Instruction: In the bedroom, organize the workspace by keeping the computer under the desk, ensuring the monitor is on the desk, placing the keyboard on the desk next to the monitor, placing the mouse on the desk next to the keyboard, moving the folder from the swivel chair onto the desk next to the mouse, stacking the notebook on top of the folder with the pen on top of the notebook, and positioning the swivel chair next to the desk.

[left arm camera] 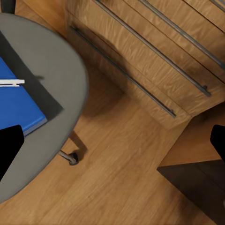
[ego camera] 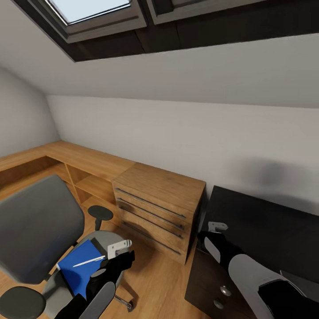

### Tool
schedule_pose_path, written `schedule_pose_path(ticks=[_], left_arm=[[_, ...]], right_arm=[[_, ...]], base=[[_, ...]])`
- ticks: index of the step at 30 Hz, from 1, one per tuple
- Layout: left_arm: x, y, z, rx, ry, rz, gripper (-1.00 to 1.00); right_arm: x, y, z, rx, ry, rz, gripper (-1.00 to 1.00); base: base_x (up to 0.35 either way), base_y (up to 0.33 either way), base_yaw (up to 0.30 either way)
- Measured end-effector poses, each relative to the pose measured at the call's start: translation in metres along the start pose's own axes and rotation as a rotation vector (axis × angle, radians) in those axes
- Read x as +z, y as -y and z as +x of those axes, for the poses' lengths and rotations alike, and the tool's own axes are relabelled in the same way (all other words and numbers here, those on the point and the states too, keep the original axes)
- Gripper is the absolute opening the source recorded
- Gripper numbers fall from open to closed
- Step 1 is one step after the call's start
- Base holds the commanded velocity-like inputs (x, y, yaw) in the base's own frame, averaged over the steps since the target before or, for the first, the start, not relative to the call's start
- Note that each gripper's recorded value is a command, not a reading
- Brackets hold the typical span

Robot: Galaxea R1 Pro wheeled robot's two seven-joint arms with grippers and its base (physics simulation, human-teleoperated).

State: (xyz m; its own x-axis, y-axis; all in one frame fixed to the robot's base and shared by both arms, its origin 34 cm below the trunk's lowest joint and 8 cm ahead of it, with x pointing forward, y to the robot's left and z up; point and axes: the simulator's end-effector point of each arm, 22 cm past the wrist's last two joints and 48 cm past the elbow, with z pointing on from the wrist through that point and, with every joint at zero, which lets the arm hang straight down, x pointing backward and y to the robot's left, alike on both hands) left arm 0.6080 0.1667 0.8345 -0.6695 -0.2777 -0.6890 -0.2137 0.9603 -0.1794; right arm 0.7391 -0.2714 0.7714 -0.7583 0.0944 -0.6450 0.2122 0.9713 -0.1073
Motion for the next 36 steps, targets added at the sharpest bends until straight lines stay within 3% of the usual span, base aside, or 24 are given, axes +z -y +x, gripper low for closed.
schedule_pose_path(ticks=[16,21,29,36], left_arm=[[0.010,-0.001,0.008,0.000,0.001,0.002,1.00],[0.010,-0.001,0.007,-0.001,0.001,0.002,1.00],[0.006,0.004,0.001,-0.006,0.015,0.016,1.00],[0.008,0.005,0.003,-0.006,0.017,0.021,1.00]], right_arm=[[0.011,-0.001,0.008,-0.001,-0.003,-0.001,1.00],[0.010,-0.002,0.017,-0.015,-0.046,-0.004,1.00],[0.010,-0.005,0.023,0.041,-0.075,-0.021,1.00],[0.014,-0.006,0.026,0.045,-0.077,-0.022,1.00]], base=[[0.000,0.000,0.000],[0.000,0.000,0.000],[0.000,0.000,0.000],[0.000,0.000,0.000]])
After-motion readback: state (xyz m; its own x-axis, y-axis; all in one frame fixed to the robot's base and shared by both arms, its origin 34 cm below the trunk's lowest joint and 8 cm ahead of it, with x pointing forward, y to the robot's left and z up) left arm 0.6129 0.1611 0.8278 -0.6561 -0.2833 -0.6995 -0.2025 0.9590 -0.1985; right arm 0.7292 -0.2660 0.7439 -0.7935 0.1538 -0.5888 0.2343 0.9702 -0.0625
